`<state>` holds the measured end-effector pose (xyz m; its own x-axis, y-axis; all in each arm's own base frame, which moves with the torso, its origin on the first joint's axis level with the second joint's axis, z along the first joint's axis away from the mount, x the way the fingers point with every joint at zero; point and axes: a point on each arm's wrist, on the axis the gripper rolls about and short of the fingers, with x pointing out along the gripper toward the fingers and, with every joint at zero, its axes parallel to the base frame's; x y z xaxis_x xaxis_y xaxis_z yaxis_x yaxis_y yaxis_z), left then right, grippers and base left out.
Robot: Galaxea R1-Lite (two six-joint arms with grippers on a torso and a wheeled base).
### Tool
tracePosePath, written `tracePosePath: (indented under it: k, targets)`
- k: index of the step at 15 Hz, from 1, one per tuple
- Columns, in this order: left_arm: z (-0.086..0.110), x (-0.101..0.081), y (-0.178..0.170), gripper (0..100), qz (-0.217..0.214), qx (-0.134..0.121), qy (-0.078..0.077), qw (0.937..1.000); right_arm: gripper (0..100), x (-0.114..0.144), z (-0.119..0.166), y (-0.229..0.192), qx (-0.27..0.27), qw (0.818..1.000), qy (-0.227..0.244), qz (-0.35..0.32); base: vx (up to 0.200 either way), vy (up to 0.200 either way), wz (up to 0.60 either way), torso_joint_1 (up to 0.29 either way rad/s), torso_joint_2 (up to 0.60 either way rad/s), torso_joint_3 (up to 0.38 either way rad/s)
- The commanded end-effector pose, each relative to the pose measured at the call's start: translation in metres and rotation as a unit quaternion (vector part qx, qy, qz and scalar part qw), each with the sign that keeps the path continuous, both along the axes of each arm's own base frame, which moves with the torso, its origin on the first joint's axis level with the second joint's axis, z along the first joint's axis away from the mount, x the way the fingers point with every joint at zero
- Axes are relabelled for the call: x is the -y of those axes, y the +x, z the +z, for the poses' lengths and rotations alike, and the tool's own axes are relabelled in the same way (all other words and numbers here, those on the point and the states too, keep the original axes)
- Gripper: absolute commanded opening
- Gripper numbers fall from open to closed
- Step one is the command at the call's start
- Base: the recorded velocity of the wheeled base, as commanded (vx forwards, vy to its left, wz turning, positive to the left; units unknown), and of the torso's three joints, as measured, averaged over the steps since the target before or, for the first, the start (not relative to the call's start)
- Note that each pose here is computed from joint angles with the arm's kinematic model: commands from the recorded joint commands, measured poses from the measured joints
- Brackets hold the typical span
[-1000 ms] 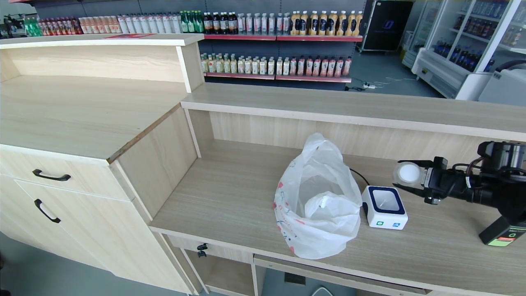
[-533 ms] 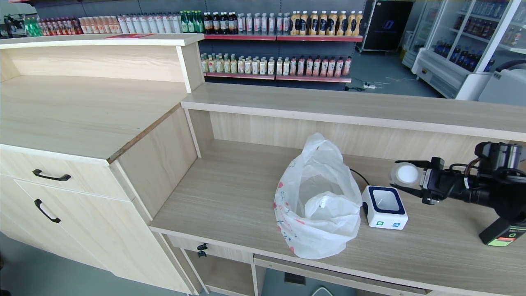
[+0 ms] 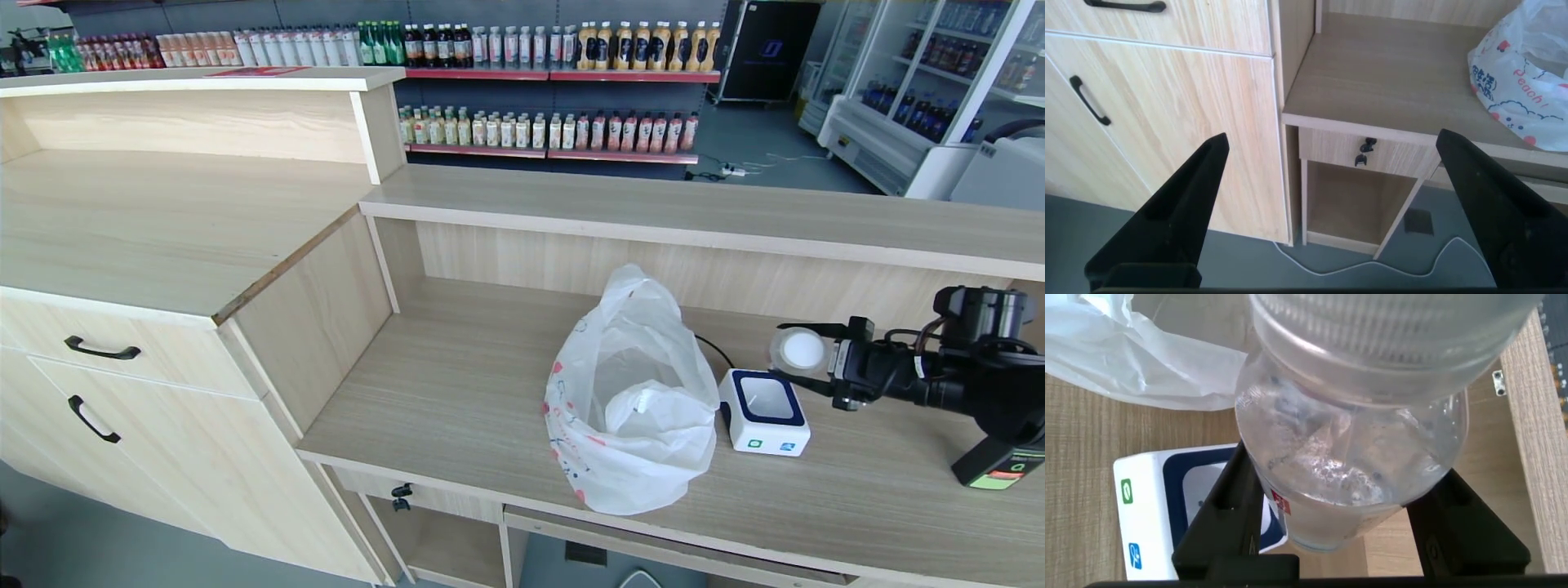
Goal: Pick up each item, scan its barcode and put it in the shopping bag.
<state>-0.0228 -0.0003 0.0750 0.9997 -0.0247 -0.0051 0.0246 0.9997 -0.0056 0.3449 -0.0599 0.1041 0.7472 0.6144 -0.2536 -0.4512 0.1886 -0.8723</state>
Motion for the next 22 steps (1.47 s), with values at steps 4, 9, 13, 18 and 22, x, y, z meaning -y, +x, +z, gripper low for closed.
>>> tracePosePath:
  k: [4,9,13,18,22]
  targets:
    - [0.000,0.000,0.000,100,0.000,-0.001,0.000,1.0000,0,0.000,-0.006,0.003,-0.007,1.000,0.006,0.011,0.000,0.000,0.00,0.000,0.00,0.000]
    - [0.000,0.000,0.000,100,0.000,-0.001,0.000,1.0000,0,0.000,-0.010,0.005,-0.010,1.000,0.007,0.011,0.000,0.000,0.00,0.000,0.00,0.000]
    - [0.000,0.000,0.000,100,0.000,-0.001,0.000,1.0000,0,-0.002,-0.011,0.013,-0.009,1.000,0.011,0.019,0.000,0.000,0.00,0.000,0.00,0.000]
    - [0.000,0.000,0.000,100,0.000,-0.001,0.000,1.0000,0,-0.010,-0.014,0.020,-0.011,0.999,0.017,0.036,0.000,0.000,0.00,0.000,0.00,0.000]
    - [0.000,0.000,0.000,100,0.000,-0.001,0.000,1.0000,0,-0.009,-0.013,0.024,-0.008,0.999,0.018,0.037,0.000,0.000,0.00,0.000,0.00,0.000]
